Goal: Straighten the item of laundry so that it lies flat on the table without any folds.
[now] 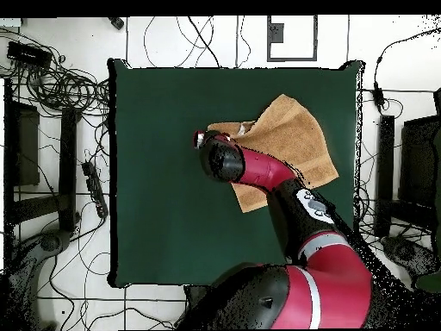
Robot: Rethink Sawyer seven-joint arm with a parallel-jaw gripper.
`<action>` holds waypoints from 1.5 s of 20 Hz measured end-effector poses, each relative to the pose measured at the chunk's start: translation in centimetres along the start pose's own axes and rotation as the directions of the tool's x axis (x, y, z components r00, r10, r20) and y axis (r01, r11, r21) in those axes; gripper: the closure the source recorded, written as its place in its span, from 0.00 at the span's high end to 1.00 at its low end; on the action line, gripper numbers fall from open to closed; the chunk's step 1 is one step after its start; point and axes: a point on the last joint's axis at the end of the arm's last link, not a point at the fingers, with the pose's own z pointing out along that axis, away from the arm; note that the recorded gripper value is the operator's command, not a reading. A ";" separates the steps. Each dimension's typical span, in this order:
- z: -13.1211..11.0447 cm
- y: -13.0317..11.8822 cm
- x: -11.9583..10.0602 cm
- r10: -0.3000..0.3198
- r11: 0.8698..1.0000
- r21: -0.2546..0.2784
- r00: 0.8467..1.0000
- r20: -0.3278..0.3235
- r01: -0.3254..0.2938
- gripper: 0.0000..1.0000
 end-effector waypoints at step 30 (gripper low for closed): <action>0.8 0.4 -5.8 0.014 0.999 -0.032 0.999 0.050 -0.013 1.00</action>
